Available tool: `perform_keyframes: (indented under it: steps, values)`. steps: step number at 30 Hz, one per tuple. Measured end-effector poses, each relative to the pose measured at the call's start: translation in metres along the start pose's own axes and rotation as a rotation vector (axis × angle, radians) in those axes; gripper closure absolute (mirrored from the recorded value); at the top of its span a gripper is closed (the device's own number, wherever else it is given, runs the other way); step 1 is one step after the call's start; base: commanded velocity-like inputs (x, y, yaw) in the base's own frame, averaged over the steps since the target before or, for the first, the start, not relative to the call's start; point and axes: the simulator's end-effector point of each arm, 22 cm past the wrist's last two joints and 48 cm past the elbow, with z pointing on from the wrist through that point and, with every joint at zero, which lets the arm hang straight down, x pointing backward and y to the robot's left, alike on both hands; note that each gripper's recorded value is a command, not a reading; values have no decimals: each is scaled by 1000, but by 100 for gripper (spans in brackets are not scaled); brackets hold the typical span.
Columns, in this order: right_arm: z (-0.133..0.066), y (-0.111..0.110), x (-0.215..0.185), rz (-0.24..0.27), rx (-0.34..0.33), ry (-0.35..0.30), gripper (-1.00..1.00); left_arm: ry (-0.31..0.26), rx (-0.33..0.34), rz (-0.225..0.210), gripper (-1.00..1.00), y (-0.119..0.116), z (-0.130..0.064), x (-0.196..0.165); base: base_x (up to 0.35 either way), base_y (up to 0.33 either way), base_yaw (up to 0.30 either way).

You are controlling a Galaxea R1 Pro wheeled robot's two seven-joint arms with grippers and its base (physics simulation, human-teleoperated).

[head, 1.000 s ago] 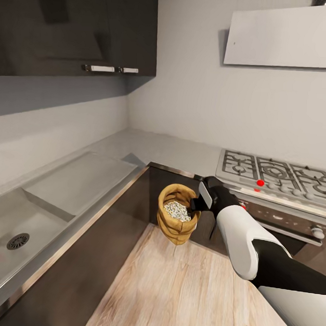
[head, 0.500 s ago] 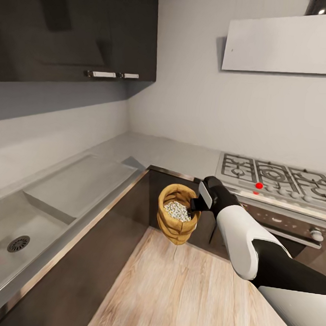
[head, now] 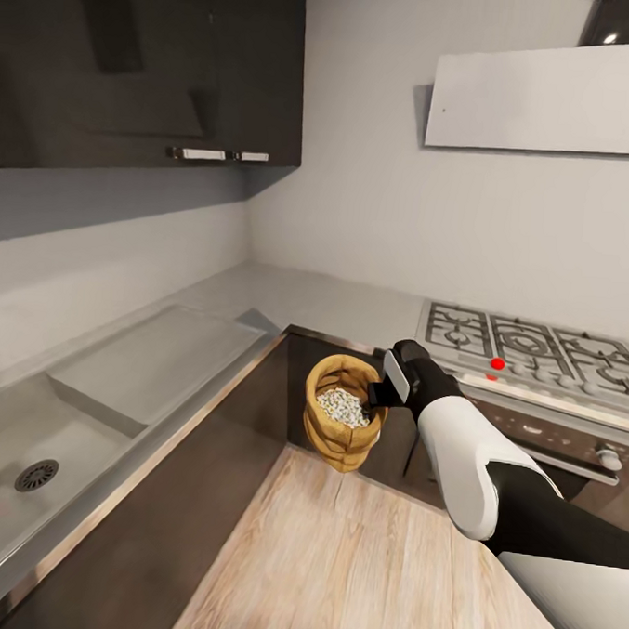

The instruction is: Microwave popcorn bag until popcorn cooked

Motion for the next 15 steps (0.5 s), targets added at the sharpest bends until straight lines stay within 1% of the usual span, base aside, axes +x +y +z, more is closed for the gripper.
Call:
perform_keyframes:
  steps: [2,5,15]
  values:
    - [-2,0,-1,0,0,-3,100,2,-9,-5,-100,5,0,0,0,0,0]
    - [-5,0,-2,0,0,-8,100,2,-10,-7,-100,6,0,0,0,0,0]
    - [-16,-2,-8,4,2,-29,100,-11,-5,-9,-100,4,0,-5,0,0,-1]
